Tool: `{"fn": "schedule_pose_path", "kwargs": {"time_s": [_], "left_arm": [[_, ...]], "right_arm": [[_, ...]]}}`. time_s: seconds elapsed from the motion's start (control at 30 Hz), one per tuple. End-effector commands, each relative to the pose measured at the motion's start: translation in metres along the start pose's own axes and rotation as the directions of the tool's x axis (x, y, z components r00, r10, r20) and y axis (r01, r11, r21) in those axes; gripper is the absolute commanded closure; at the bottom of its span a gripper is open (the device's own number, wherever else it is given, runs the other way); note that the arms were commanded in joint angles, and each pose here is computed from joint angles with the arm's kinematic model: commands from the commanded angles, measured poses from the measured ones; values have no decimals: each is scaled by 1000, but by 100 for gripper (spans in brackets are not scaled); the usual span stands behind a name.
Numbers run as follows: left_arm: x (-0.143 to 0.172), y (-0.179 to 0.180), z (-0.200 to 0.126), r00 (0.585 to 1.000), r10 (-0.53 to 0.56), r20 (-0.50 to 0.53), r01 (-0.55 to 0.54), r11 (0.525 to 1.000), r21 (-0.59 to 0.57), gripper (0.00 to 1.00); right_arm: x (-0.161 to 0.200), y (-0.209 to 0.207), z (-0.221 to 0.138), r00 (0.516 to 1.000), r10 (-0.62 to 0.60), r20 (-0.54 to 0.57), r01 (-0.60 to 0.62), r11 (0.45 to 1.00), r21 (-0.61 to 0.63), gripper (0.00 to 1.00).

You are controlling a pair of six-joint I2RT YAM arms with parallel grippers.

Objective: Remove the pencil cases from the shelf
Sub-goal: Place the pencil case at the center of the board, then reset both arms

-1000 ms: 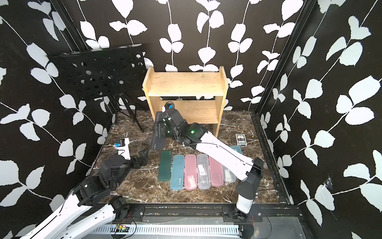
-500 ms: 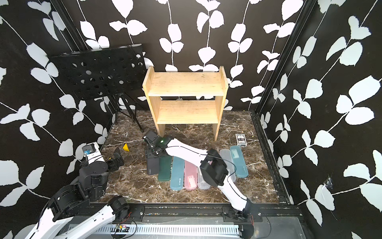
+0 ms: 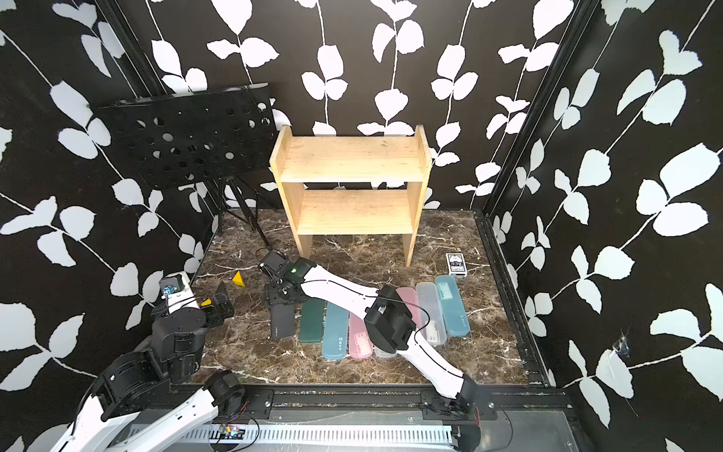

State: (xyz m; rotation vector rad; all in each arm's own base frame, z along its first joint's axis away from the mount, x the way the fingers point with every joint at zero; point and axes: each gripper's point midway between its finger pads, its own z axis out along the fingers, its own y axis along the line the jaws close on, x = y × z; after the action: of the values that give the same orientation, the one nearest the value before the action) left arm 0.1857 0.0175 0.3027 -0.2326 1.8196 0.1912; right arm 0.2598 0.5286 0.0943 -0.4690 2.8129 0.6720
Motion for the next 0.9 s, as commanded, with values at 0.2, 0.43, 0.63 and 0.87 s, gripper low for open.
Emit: {"fn": "schedule_pose_path", "kwargs": {"time_s": [0.2, 0.43, 0.63, 0.87], "left_arm": [[8, -4, 2, 999, 41, -19, -41, 999, 16, 1], [3, -14, 5, 998, 66, 2, -66, 997, 42, 1], [-7, -57, 16, 984, 170, 52, -176, 974, 145, 1], [4, -90, 74, 976, 209, -66, -196, 966, 167, 1]], "right_arm": [[-8, -23, 17, 999, 48, 12, -49, 996, 70, 18], [-32, 0, -30, 986, -26, 165, 29, 999, -14, 9], [-52, 0, -137, 880, -173, 442, 171, 984, 45, 0], [-25, -98, -265, 725, -311, 615, 103, 931, 349, 1]]}}
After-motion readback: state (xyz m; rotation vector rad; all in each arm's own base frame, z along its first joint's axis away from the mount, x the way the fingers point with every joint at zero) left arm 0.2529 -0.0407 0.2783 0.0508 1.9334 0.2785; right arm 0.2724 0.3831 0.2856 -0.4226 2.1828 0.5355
